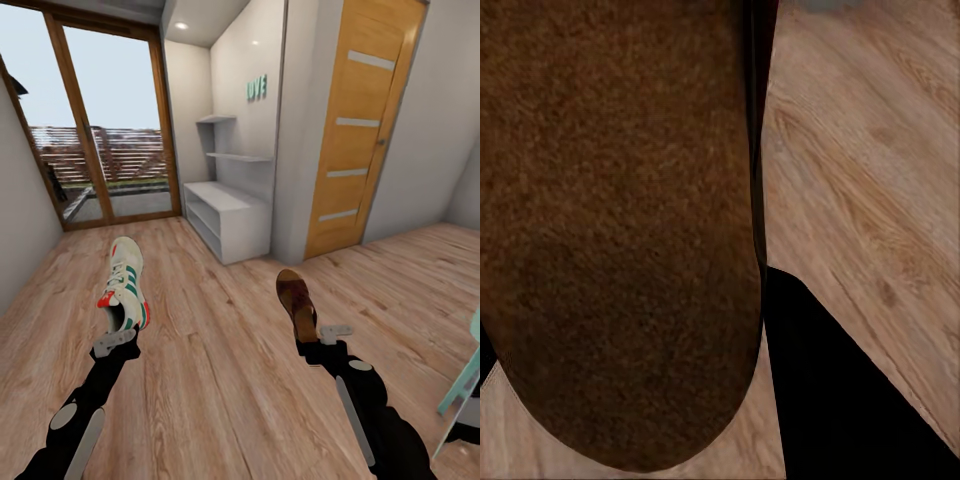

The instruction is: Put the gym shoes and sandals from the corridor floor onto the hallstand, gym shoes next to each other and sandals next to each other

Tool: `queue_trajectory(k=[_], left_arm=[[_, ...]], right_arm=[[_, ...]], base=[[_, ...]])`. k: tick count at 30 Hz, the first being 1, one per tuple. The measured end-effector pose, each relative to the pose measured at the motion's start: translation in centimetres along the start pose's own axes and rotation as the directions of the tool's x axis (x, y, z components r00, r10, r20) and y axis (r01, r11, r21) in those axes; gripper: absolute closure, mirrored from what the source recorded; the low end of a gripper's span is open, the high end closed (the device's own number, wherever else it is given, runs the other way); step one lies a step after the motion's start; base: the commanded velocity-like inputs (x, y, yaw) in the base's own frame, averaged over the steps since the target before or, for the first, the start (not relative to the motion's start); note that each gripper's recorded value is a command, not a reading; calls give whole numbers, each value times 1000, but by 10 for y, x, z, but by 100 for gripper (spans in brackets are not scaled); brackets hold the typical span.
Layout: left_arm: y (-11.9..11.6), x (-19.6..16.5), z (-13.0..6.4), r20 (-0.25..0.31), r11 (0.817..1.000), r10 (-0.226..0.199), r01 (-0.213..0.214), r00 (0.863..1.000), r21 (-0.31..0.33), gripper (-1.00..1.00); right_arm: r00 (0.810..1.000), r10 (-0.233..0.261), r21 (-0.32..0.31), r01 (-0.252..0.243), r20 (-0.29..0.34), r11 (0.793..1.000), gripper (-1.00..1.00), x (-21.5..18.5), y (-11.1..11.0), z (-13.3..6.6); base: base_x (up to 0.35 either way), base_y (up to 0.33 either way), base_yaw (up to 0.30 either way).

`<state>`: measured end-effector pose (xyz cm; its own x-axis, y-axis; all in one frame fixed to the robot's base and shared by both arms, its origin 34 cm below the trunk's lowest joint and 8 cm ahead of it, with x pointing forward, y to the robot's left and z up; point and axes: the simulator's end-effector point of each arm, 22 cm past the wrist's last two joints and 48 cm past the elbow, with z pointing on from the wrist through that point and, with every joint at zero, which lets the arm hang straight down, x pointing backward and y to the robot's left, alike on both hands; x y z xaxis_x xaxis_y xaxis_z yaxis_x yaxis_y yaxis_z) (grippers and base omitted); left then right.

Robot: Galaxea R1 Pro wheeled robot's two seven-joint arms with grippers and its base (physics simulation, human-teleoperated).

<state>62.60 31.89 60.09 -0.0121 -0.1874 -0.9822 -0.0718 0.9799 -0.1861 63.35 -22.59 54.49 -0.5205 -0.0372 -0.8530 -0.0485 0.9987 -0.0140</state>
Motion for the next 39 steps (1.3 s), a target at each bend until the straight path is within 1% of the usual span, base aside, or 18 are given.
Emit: queue_trajectory(k=[13,39], left_arm=[[0,0,0,0,1000,0,0,1000,0,100],[0,0,0,0,1000,-1,1,1000,1,100]], right_arm=[[1000,1,0,-1,0,1000,100,0,0,0],[1000,1,-1,-1,0,1000,100,0,0,0]], base=[[347,-150,292],[348,-95,292]])
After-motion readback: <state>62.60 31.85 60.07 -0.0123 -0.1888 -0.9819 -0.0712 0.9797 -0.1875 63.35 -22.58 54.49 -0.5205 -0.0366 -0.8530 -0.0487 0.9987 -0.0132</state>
